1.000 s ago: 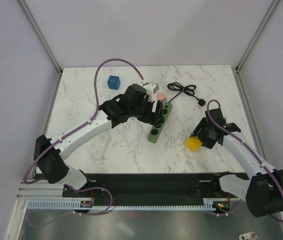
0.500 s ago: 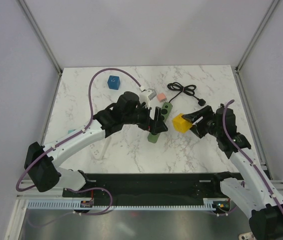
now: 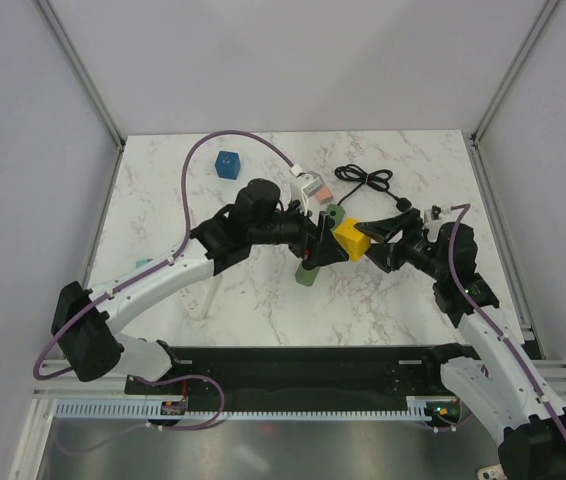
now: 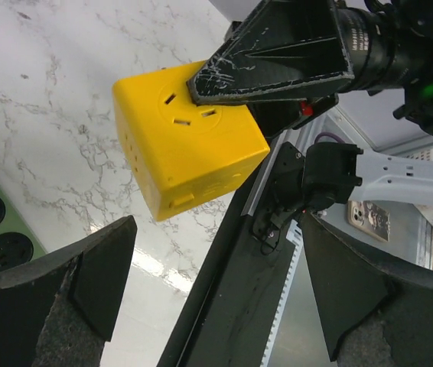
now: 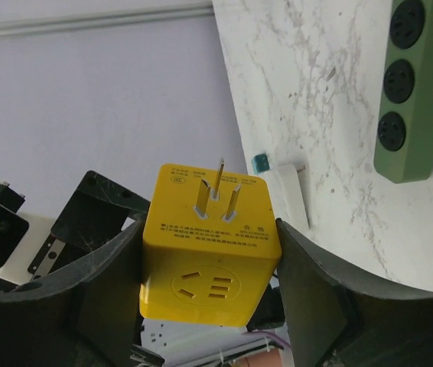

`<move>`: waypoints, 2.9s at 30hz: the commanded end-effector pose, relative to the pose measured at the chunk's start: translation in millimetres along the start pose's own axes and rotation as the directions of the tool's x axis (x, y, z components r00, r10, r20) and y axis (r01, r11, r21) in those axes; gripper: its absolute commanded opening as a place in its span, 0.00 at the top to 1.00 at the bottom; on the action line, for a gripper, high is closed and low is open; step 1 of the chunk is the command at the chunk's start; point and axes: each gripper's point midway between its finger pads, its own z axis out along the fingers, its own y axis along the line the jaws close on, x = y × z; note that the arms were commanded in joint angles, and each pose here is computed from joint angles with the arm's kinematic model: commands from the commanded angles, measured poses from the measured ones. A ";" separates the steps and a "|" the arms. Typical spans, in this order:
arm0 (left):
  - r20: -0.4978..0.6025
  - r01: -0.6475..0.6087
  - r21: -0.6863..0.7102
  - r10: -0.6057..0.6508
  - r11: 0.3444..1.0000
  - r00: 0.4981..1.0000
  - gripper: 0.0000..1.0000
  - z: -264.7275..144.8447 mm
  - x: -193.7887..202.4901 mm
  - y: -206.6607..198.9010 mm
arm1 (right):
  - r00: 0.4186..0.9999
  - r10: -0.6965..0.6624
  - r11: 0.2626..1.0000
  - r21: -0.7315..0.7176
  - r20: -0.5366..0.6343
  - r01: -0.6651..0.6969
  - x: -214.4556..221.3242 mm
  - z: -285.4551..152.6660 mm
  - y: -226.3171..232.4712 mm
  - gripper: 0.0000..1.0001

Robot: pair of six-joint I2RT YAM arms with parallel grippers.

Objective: Insert the plug

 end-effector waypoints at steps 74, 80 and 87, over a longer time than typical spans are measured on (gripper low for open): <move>-0.164 0.710 0.344 -0.705 0.615 0.690 0.98 -66.1 -41.5 -2.2 | 0.409 -0.912 0.407 0.098 -0.002 0.908 -15.9 -50.2 130.4 0.02; -0.164 0.739 0.306 -0.732 0.600 0.662 0.98 -67.9 -40.7 9.9 | 0.249 -0.962 0.234 0.136 -0.109 0.963 7.8 -42.8 124.4 0.02; -0.137 0.794 0.206 -0.786 0.573 0.603 0.98 -67.0 -21.8 46.4 | -0.168 -0.946 -0.218 0.160 -0.276 0.963 95.0 -13.4 94.4 0.02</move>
